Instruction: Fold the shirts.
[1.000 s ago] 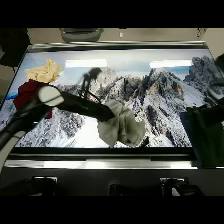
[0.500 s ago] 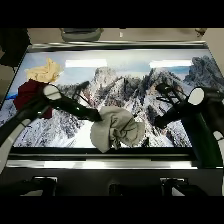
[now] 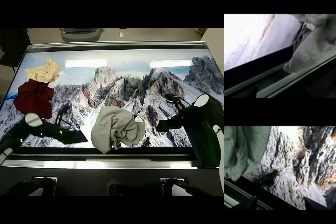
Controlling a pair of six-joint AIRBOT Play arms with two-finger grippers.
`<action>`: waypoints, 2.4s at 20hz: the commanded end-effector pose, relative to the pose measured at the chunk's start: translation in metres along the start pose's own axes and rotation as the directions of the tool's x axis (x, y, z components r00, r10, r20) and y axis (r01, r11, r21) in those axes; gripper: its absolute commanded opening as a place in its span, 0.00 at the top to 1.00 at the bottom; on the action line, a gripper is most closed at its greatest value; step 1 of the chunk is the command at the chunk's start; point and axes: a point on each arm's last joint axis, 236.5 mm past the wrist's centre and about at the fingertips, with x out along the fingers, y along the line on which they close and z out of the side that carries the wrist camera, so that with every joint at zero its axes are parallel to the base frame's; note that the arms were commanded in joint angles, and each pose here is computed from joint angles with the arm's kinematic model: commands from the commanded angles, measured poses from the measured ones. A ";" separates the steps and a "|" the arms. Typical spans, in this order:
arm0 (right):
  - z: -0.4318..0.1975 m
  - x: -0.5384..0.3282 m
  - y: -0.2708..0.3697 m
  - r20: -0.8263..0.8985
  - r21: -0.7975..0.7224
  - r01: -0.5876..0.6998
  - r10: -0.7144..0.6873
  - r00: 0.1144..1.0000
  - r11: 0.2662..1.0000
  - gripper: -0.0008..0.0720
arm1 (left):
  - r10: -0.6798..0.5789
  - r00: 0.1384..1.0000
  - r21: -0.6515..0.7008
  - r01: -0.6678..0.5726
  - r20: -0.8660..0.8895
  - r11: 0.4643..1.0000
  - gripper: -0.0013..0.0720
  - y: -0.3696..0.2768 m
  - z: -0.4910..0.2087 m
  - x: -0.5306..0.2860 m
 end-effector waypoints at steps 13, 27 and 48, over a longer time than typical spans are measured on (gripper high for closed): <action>0.011 0.064 0.027 0.005 0.033 -0.109 0.109 0.994 0.993 0.01 | -0.009 0.960 -0.087 0.035 0.280 0.996 0.35 -0.008 0.027 0.089; 0.045 0.081 0.039 0.058 0.014 -0.099 0.098 0.994 0.995 0.93 | -0.109 0.851 0.137 0.044 0.514 0.990 0.95 -0.066 0.094 0.013; -0.018 -0.451 0.170 0.912 0.210 0.763 -0.403 0.072 0.611 0.93 | -0.286 0.147 0.312 -0.211 0.947 0.926 0.95 -0.206 0.042 -0.422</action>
